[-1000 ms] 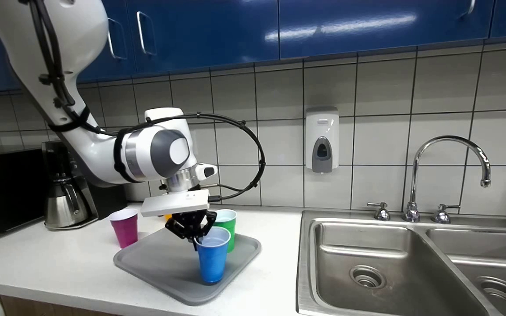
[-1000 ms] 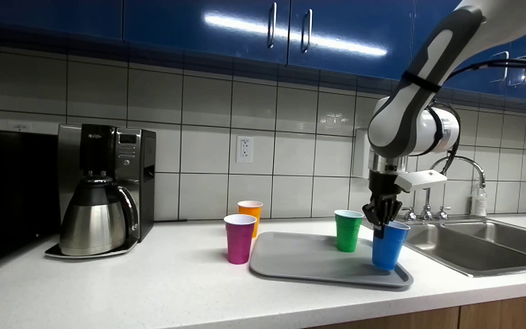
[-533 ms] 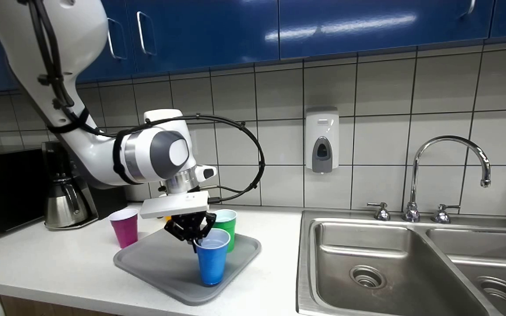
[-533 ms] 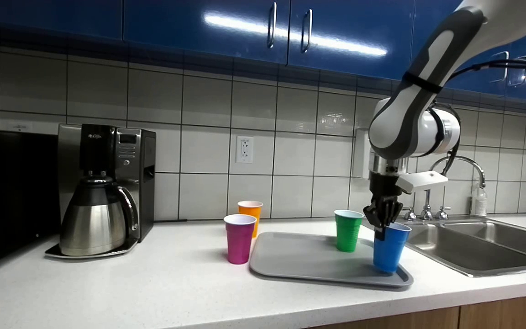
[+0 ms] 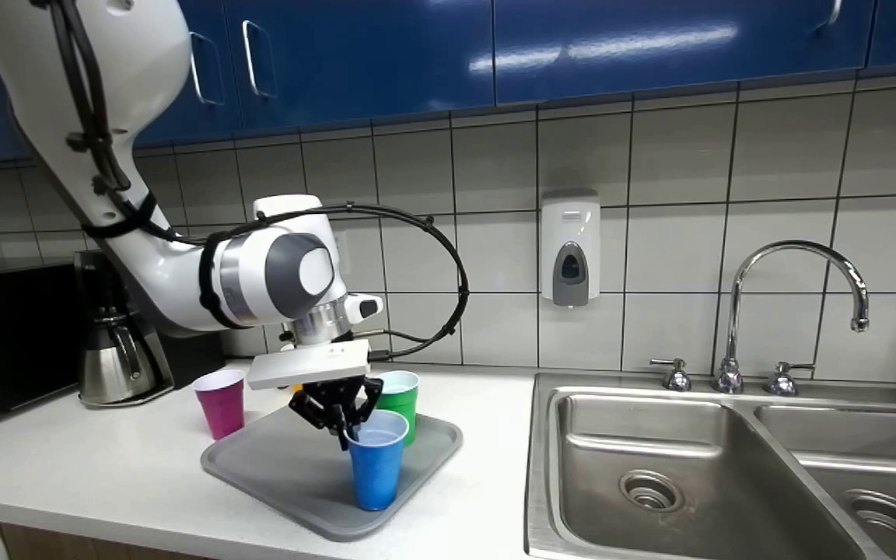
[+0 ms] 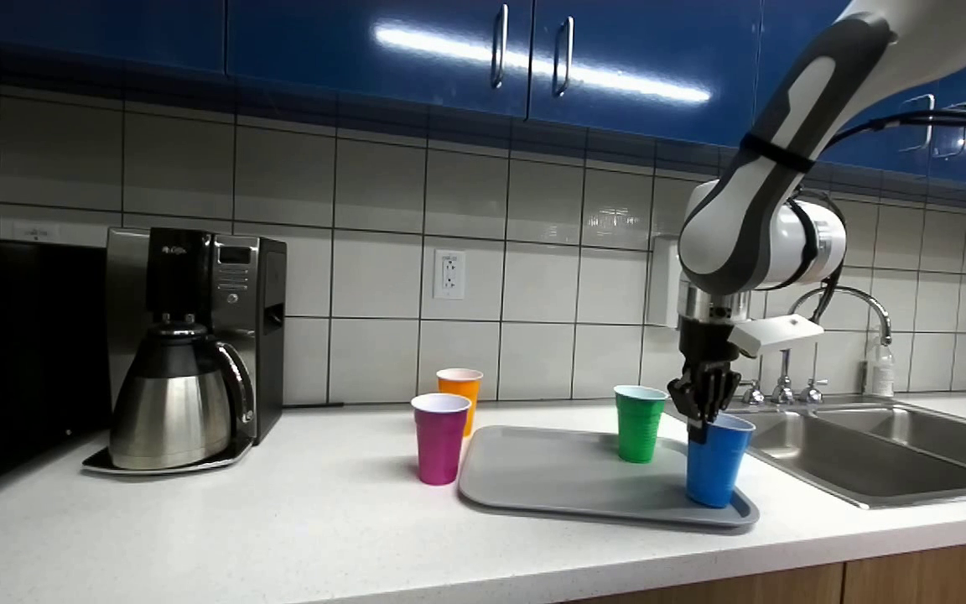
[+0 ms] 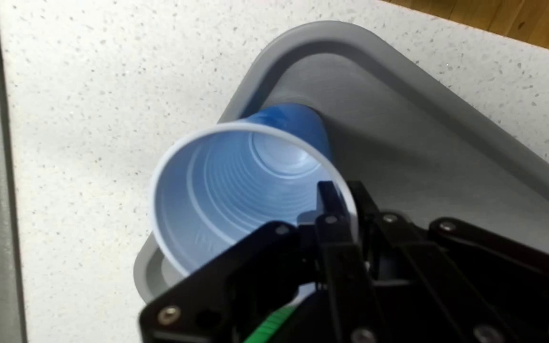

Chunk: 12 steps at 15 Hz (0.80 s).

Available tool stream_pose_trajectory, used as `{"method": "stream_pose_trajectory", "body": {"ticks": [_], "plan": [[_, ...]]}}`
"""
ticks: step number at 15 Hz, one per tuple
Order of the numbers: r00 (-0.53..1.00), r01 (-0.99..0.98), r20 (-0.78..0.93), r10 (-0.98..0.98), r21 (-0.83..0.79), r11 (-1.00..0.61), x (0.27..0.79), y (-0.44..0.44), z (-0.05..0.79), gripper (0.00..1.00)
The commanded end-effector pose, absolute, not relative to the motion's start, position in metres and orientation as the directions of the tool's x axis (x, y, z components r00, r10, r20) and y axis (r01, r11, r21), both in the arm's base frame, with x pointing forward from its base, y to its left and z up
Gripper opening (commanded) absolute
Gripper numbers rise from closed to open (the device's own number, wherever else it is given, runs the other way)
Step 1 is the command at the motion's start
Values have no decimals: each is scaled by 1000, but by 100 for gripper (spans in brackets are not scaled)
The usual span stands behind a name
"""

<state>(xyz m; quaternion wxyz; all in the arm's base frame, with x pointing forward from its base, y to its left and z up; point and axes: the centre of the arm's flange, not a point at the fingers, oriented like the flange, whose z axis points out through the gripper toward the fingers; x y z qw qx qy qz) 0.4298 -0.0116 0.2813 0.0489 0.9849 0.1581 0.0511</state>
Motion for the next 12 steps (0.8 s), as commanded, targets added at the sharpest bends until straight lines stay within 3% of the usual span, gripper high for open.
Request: {"method": "stream_pose_trajectory", "body": {"ticks": [1, 9, 12], "plan": [[943, 306, 94, 319, 137, -942, 423, -6, 282, 40], [947, 299, 88, 310, 120, -947, 418, -5, 285, 96], [951, 290, 82, 298, 97, -952, 417, -4, 290, 100]]}}
